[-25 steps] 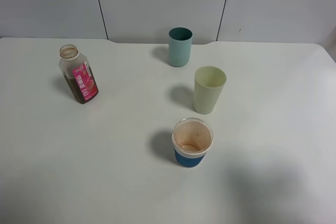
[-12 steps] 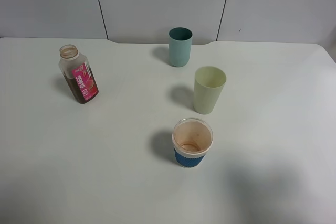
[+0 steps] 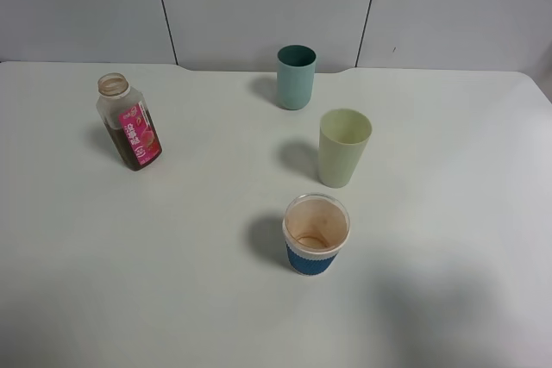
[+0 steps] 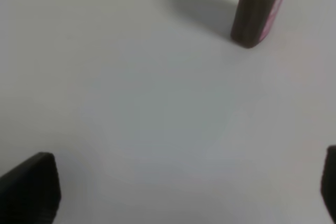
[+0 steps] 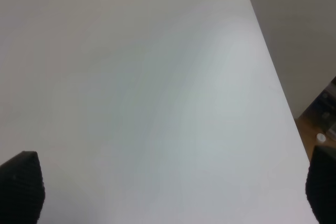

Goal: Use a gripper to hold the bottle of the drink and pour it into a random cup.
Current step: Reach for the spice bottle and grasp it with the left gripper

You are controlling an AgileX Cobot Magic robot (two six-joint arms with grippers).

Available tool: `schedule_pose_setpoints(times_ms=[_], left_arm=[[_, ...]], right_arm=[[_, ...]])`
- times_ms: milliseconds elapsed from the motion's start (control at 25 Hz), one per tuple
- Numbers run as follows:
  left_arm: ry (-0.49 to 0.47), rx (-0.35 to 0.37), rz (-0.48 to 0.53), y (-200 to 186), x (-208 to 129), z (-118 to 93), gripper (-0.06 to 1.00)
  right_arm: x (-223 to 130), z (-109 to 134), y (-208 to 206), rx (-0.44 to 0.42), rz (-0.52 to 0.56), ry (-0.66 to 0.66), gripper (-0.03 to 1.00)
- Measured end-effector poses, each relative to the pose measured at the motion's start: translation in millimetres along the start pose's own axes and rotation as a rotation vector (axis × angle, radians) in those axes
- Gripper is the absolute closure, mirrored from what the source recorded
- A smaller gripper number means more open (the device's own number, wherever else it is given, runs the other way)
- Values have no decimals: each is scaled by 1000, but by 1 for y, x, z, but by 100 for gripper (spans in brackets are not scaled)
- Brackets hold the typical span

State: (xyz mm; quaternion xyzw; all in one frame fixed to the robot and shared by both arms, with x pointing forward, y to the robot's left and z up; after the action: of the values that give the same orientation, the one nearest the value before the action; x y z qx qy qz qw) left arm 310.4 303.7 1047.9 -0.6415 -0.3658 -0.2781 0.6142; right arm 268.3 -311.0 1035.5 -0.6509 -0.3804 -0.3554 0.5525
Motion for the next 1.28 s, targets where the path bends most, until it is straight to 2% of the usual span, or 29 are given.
schedule_pose_setpoints(times_ms=[200,360,480,600,880,1080,1280], left_arm=[[35,13,130,27,14,-2,-4],[74,22,271,53,14,-2,-4],[88,25,340,71,14,-2,-4],[103,24,373,87,16,-3,-4],[172,5,382,125,22,-4,-4],[158,-2,432,155,15,-5,-4],[138,-4,419,178,-5,-4,-4]], right_arm=[[0,0,0,0,0,0,-2],[0,0,0,0,0,0,-2],[0,0,0,0,0,0,-2],[0,0,0,0,0,0,-2],[0,0,0,0,0,0,-2],[0,0,0,0,0,0,-2],[0,0,0,0,0,0,-2]])
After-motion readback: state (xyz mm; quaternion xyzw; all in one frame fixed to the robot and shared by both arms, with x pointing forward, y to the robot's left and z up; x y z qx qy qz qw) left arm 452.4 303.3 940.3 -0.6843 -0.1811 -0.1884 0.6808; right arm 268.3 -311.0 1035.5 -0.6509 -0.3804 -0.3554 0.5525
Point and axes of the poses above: a point on each arm's last joint axis where the gripper is mounted, y pointing out along that axis toward the gripper, z along the wrist's bending axis when the last joint is at zero, x = y × z, the point moved 4 cm from there along y, pointing out along that axis toward the gripper, and after that the axes turned 5 degrees about -y, right-handed, at the moved point
